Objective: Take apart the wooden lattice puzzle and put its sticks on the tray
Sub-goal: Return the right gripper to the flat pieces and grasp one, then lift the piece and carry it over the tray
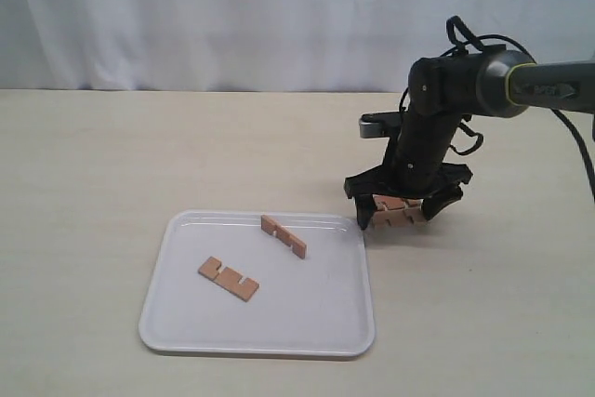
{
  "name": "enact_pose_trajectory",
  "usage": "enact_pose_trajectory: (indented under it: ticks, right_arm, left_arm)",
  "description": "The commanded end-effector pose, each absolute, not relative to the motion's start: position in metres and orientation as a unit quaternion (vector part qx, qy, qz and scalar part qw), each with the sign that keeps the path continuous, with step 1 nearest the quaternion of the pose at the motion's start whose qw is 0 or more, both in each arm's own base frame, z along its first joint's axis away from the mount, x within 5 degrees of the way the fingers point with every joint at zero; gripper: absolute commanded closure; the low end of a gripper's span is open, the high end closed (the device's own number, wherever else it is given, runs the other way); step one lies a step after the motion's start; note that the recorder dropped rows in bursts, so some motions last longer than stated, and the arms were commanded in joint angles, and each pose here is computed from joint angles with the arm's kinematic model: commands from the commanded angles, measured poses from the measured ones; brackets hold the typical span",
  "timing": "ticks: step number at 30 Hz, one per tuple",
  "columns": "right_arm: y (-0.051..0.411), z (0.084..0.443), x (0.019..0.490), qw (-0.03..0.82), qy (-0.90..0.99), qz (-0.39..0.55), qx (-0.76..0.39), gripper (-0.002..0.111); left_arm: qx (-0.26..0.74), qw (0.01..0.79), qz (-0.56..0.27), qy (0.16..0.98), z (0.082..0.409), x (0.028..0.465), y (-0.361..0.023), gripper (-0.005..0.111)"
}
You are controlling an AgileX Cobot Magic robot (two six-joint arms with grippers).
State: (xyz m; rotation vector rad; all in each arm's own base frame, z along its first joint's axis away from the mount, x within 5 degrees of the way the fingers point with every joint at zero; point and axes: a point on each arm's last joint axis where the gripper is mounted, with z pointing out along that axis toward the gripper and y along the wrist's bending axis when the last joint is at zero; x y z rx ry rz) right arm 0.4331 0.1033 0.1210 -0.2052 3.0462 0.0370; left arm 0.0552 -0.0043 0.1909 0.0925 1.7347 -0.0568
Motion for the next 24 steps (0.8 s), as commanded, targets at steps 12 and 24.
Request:
enact_pose_trajectory:
  ticks: [12, 24]
  right_arm:
    - [0.097, 0.111, 0.43, 0.016, 0.998, -0.032, -0.049, 0.064]
    - [0.095, 0.13, 0.426, 0.009, 0.998, -0.035, -0.049, 0.104]
  left_arm:
    - [0.039, 0.65, -0.027, 0.758, 0.191, 0.055, -0.004, 0.107]
    - [0.039, 0.65, -0.027, 0.758, 0.191, 0.055, -0.004, 0.107]
